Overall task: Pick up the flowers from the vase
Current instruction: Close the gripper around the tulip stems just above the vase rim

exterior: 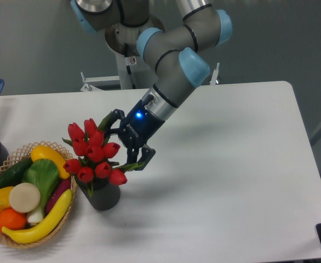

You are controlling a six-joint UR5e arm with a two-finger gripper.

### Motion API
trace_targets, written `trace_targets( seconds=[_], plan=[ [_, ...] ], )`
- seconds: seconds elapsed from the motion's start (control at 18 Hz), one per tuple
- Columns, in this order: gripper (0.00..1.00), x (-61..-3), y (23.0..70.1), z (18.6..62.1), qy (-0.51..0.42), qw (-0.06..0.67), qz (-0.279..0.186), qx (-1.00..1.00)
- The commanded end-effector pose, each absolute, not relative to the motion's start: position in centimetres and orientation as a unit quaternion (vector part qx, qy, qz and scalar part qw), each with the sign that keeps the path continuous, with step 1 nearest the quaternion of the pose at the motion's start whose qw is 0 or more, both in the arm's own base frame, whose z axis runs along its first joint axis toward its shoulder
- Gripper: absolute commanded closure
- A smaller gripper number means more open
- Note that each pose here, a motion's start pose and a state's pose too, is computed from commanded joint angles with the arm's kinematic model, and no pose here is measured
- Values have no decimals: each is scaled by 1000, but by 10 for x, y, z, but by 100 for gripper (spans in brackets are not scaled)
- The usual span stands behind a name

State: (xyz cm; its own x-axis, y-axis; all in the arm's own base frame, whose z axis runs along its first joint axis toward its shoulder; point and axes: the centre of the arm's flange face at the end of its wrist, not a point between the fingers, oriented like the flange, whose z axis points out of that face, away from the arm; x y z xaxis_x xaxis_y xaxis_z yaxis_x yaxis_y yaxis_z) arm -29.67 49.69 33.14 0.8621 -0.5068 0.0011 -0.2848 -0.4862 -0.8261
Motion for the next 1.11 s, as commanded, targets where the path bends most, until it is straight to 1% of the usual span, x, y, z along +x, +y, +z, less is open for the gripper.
trace_targets(
  seconds=[0.22,0.78,0.83,0.94,1.11],
  plan=[
    [0,-293,507,326,236,455,-133,-848],
    [0,-288,513,322,226,472,-158,-837],
    [4,-289,514,321,226,472,-158,-837],
    [22,-289,514,320,226,472,-159,-837],
    [38,-290,514,321,226,473,-157,-837]
  ],
)
